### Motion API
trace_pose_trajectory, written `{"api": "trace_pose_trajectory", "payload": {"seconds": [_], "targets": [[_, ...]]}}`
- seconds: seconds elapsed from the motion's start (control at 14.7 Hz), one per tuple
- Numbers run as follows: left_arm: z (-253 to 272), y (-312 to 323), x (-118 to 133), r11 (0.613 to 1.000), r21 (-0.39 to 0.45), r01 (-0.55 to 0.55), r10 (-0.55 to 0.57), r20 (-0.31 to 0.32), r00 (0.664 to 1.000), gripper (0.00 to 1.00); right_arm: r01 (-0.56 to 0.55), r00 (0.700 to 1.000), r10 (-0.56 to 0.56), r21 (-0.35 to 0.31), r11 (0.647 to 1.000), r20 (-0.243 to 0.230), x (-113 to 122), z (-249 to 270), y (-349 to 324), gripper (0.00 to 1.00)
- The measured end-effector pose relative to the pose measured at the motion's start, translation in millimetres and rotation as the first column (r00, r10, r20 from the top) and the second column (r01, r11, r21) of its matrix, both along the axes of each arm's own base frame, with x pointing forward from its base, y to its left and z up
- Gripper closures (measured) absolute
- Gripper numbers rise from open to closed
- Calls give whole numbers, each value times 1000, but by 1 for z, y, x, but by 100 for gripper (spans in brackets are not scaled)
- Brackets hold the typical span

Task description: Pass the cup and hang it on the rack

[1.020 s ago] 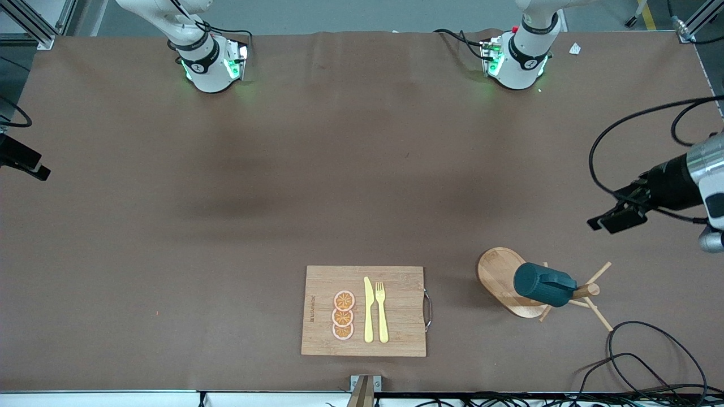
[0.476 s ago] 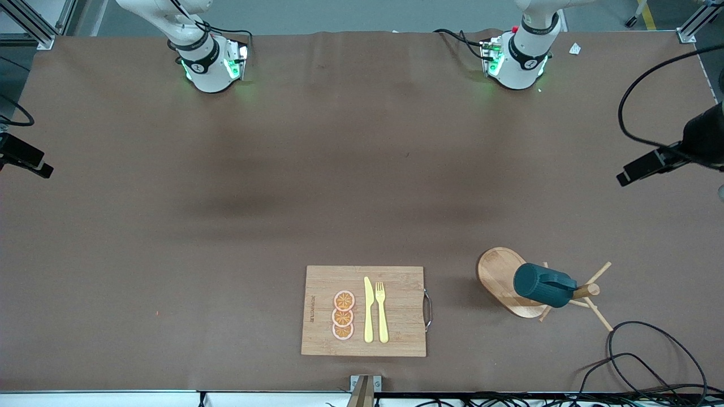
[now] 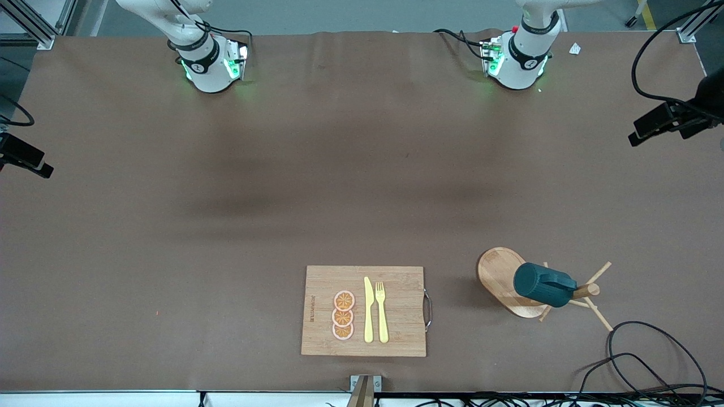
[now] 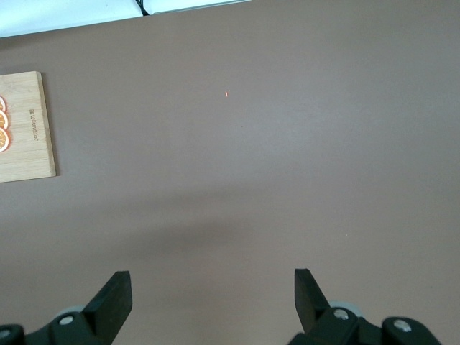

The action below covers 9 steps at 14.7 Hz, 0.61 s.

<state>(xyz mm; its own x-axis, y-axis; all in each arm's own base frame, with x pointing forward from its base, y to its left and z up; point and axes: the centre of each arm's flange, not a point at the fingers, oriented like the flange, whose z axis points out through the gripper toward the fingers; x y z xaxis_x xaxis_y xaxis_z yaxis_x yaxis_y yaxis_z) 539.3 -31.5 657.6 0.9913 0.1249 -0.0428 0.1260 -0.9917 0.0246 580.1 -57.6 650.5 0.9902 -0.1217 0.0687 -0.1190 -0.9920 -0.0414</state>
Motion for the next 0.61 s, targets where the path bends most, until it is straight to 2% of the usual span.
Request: {"api": "trace_pose_trajectory", "payload": {"seconds": [0.61], "targets": [[-6, -35, -23, 998, 16, 66, -66, 0, 998, 0, -1, 1000, 1, 0, 1000, 0, 0, 0, 0, 0]]}}
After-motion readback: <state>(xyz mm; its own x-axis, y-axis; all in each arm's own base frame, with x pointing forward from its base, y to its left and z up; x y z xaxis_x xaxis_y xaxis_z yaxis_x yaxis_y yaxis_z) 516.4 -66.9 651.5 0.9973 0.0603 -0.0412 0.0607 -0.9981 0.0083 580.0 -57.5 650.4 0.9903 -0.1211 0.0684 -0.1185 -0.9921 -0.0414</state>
